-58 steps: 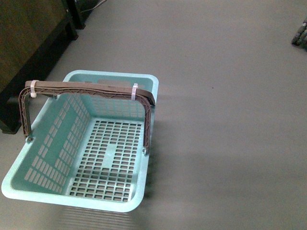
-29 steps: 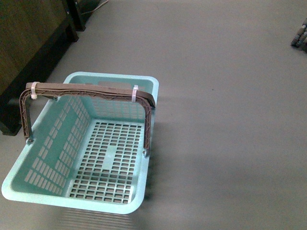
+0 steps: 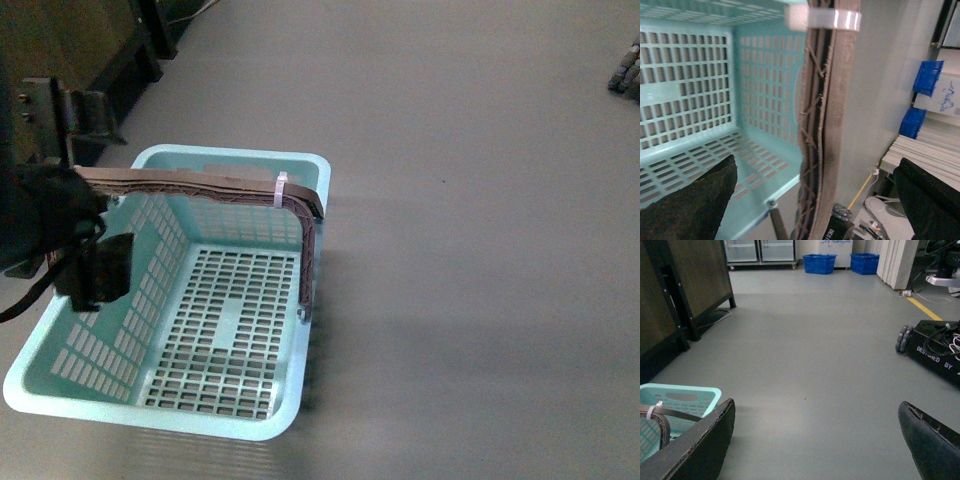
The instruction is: Pick mango and avocado into basket
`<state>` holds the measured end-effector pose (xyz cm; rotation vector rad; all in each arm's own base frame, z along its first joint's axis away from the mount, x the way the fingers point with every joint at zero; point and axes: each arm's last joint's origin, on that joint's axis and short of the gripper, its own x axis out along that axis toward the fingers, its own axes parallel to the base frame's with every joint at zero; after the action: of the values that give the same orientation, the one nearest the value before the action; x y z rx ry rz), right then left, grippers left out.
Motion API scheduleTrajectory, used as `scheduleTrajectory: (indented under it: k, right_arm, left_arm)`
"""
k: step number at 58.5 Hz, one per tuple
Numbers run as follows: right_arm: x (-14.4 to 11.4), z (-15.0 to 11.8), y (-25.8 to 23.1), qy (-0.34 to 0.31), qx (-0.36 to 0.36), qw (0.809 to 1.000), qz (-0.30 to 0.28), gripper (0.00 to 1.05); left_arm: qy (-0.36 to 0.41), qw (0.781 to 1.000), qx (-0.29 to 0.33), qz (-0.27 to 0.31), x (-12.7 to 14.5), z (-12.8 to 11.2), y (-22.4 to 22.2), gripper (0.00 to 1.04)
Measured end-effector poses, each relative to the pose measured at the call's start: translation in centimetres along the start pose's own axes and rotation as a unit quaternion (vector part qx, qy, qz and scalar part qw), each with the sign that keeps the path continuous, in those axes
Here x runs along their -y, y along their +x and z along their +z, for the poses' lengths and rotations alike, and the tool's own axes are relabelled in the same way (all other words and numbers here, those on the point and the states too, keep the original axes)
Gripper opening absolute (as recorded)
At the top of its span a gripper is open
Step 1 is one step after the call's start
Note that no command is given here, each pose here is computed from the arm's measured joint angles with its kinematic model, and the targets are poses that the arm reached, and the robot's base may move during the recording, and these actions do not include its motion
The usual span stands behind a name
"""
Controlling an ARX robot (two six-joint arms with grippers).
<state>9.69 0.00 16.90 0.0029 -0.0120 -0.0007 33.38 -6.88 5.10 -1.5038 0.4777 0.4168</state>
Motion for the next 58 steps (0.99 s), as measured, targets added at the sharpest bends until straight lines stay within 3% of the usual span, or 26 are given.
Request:
scheduleTrajectory:
  k: [9, 25, 54, 58]
  right_arm:
    - [0.0, 0.0, 0.0, 0.0, 0.0, 1.0, 0.0, 0.96]
    - [0.0, 0.0, 0.0, 0.0, 0.0, 1.0, 0.0, 0.96]
    - [0.0, 0.0, 0.0, 0.0, 0.0, 1.0, 0.0, 0.96]
    - [0.0, 0.0, 0.0, 0.0, 0.0, 1.0, 0.0, 0.96]
  left_arm:
    - [-0.008, 0.999, -0.009, -0.038, 1.1, -1.6, 4.0, 0.96]
    - [-0.011, 0.999, -0.013, -0.039, 0.9, -2.9, 6.7, 0.94]
    - [-0.009, 0.999, 0.001, -0.03, 0.8, -2.6, 5.0, 0.19]
    - [-0.003, 0.999, 0.006, -0.036, 1.5, -2.5, 4.6, 0.16]
